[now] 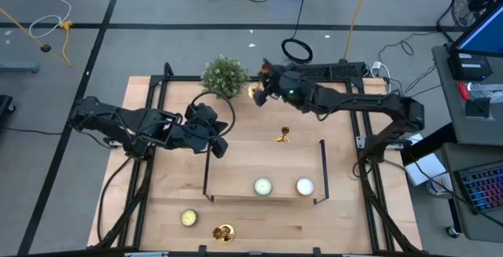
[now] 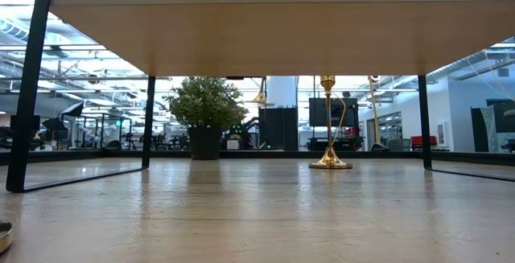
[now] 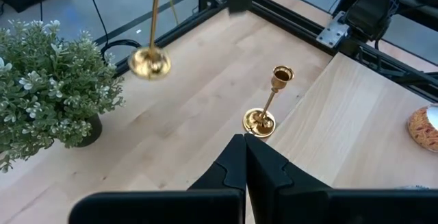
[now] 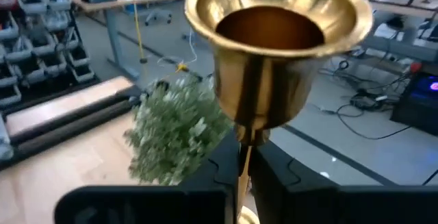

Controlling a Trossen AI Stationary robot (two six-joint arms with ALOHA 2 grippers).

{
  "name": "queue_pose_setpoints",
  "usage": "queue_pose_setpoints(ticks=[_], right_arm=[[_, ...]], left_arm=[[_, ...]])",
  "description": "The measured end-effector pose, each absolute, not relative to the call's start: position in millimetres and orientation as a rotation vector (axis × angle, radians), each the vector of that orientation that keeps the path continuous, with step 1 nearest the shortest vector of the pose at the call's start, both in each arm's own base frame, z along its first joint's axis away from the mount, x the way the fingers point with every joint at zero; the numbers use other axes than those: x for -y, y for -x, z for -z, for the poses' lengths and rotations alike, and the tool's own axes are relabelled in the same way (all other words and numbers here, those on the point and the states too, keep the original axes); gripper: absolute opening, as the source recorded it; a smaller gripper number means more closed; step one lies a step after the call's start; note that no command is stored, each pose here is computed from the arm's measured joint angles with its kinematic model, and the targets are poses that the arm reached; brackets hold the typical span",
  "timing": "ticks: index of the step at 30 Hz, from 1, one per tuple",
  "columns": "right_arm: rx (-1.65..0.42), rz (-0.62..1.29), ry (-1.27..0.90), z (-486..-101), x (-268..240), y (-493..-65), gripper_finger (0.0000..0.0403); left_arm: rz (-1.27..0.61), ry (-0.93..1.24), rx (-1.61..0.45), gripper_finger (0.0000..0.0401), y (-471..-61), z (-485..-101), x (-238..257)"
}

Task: Pick & Place candle stick holders
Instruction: Put the top left candle holder on the shelf

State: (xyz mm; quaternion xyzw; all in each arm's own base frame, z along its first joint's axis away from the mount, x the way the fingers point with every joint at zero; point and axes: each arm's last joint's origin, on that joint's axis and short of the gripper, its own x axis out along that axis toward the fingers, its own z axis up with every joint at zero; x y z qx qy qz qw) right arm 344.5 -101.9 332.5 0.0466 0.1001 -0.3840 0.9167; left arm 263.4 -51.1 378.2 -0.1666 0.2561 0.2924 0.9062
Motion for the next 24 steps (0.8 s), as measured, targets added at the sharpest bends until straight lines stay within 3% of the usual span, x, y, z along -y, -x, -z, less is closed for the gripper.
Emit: queue_pose_setpoints(ticks=[9, 24], right_arm=[[-0.125, 0.8, -0.107, -371, 93, -310, 0.0015], [-0.013, 0.55, -0.19, -419, 31, -261, 0.0017]], left_arm=[[-0.603, 0.341, -0.53, 0.0001, -263, -378, 51], [-0.6, 0.339, -0.528, 0.0001, -264, -378, 51]])
